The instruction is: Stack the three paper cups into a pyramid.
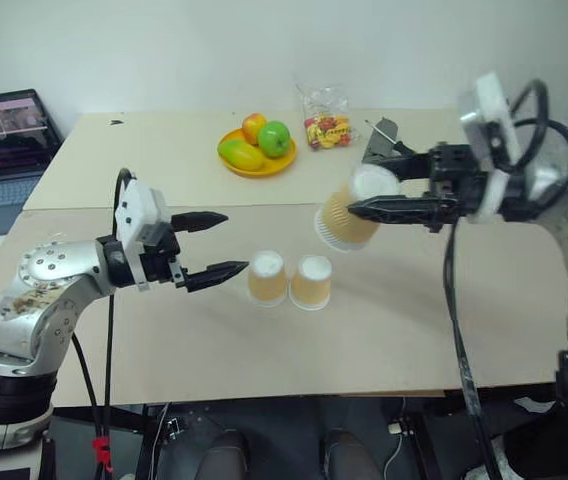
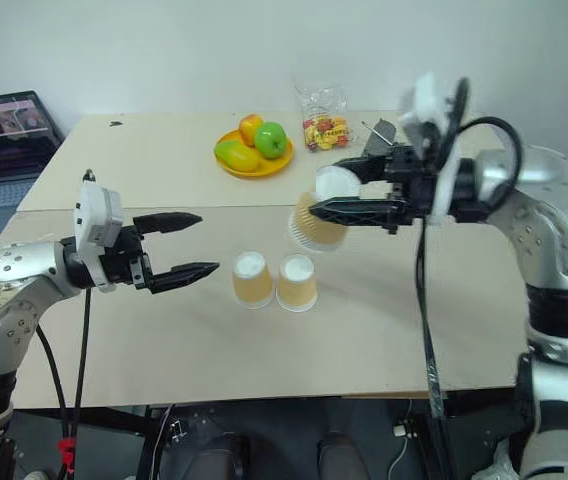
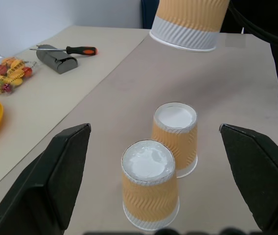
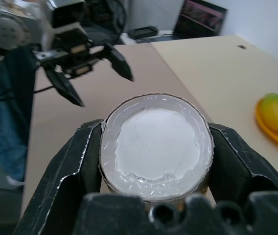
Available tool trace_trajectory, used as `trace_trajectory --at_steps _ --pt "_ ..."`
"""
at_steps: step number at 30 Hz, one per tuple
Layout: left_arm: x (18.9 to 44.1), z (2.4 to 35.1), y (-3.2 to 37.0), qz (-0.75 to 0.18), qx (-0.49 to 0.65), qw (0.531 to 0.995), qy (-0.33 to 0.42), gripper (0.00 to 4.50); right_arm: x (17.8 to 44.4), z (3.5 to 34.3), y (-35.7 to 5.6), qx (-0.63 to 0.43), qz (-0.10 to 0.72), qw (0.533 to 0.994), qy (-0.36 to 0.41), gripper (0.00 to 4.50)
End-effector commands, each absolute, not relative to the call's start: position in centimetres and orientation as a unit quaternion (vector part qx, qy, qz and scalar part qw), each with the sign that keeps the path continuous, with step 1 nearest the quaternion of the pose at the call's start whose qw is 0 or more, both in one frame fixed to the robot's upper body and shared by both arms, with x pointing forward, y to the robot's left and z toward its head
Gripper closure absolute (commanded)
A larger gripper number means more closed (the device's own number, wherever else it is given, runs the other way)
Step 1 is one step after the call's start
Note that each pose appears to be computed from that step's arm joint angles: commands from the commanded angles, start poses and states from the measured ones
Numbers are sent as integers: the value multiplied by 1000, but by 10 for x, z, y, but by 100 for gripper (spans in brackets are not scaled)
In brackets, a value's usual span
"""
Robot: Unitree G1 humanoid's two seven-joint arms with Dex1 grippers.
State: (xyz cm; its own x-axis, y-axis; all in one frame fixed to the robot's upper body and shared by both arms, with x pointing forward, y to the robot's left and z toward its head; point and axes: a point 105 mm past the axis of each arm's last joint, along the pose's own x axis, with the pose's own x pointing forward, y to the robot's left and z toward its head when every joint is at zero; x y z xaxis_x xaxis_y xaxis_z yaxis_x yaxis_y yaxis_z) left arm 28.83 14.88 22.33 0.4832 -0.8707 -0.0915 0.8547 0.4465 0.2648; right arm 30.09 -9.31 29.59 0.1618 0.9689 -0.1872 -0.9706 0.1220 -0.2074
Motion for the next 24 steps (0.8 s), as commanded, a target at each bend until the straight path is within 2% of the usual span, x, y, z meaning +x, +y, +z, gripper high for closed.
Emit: trace_trajectory --at_steps 1,8,24 --pt "282 230 147 -505 149 849 -54 0 318 267 -74 -178 662 727 45 166" --pt "272 225 147 -507 145 849 -43 0 338 243 -45 -204 678 703 70 166" --pt "270 222 145 -505 140 851 -41 0 335 249 -39 -222 700 675 70 166"
